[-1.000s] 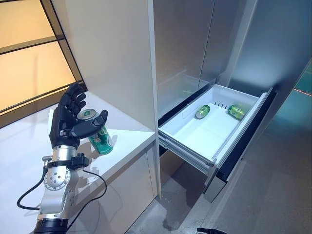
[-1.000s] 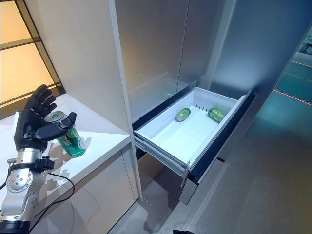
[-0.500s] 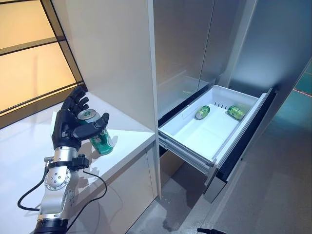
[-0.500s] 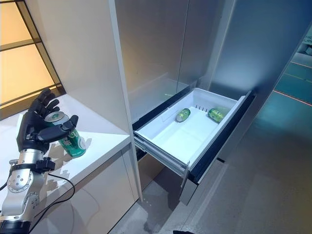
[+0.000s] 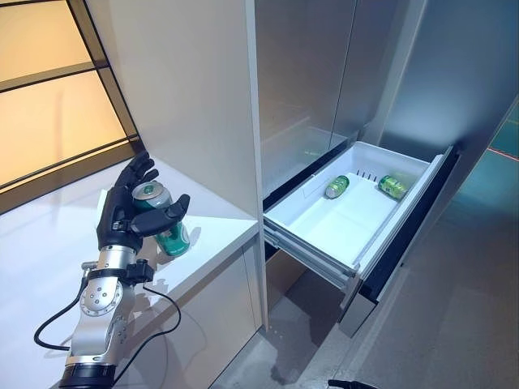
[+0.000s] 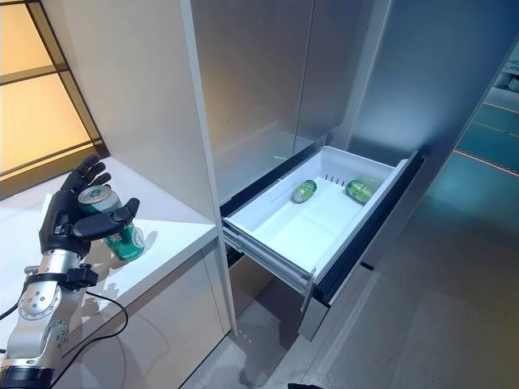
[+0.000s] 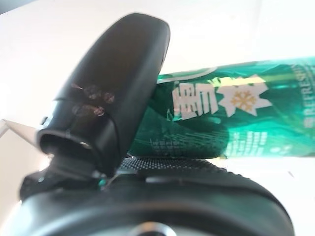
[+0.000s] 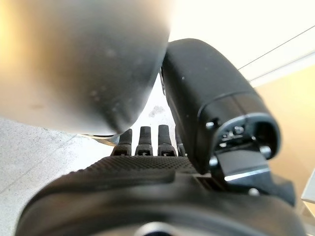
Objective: Put drinks into fridge and close the fridge
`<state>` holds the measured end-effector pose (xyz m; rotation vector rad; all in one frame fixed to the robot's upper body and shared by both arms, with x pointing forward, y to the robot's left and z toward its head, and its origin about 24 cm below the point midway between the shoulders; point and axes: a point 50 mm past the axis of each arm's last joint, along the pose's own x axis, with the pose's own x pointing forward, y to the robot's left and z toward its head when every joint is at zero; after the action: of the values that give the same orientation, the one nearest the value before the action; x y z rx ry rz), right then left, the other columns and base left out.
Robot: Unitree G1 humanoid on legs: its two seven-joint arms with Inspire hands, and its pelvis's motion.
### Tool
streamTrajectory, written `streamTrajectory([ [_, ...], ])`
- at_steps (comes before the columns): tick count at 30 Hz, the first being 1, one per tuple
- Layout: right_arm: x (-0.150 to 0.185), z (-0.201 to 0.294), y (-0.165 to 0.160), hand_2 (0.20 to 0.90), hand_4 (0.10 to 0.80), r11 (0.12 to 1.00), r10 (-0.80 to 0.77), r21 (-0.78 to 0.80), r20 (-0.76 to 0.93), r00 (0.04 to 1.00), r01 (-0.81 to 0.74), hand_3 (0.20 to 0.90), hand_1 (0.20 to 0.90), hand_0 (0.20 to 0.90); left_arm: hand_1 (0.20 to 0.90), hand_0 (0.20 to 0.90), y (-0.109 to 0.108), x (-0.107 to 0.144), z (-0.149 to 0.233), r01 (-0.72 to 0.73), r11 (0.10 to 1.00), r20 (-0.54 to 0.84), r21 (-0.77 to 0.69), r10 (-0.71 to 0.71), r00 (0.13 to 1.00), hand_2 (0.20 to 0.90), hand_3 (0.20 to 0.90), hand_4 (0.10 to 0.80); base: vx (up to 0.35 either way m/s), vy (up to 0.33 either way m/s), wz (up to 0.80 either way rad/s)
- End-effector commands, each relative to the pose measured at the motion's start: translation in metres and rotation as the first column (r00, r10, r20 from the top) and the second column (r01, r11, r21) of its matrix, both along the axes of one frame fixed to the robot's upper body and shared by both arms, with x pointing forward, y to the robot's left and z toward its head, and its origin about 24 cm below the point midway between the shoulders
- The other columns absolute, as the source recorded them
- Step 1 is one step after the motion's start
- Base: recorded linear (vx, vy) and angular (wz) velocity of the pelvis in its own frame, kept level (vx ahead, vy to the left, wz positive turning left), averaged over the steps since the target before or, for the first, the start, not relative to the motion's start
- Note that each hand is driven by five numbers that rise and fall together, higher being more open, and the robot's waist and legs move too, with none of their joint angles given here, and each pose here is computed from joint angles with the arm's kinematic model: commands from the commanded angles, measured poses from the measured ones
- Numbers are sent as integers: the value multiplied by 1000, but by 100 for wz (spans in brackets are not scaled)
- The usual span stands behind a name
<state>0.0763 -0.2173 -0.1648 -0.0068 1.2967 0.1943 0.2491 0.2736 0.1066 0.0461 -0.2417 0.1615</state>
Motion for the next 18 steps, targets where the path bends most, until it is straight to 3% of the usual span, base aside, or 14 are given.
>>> streamTrajectory([
  [1, -17, -2, -7, 900, 800, 999, 35, -11, -75, 997, -36, 900, 900, 900, 900, 900, 4, 9, 48, 8, 1000, 226, 13, -11, 974, 900, 900, 800, 0, 0, 0],
  [7, -17, -2, -7, 900, 800, 999, 34, -12, -75, 997, -35, 900, 900, 900, 900, 900, 5, 8, 48, 6, 1000, 237, 5, -7, 972, 900, 900, 800, 0, 0, 0],
  [8, -17, -2, -7, 900, 800, 999, 34, -12, -75, 997, -35, 900, 900, 900, 867, 867, 5, 8, 48, 7, 1000, 238, 5, -8, 971, 867, 862, 762, 0, 0, 0],
  [9, -17, -2, -7, 900, 800, 999, 35, -12, -75, 997, -36, 900, 900, 900, 801, 801, 5, 7, 48, 7, 1000, 242, 5, -8, 970, 801, 785, 685, 0, 0, 0],
  [11, -17, -2, -7, 900, 800, 999, 34, -13, -75, 997, -35, 900, 900, 900, 300, 300, 5, 7, 49, 11, 1000, 252, 5, -12, 968, 300, 200, 100, 0, 0, 0],
  [18, -17, -2, -6, 900, 800, 999, 36, -11, -74, 997, -37, 900, 900, 900, 300, 300, 4, 5, 51, 31, 999, 276, -21, -24, 961, 300, 200, 100, 0, 0, 0],
])
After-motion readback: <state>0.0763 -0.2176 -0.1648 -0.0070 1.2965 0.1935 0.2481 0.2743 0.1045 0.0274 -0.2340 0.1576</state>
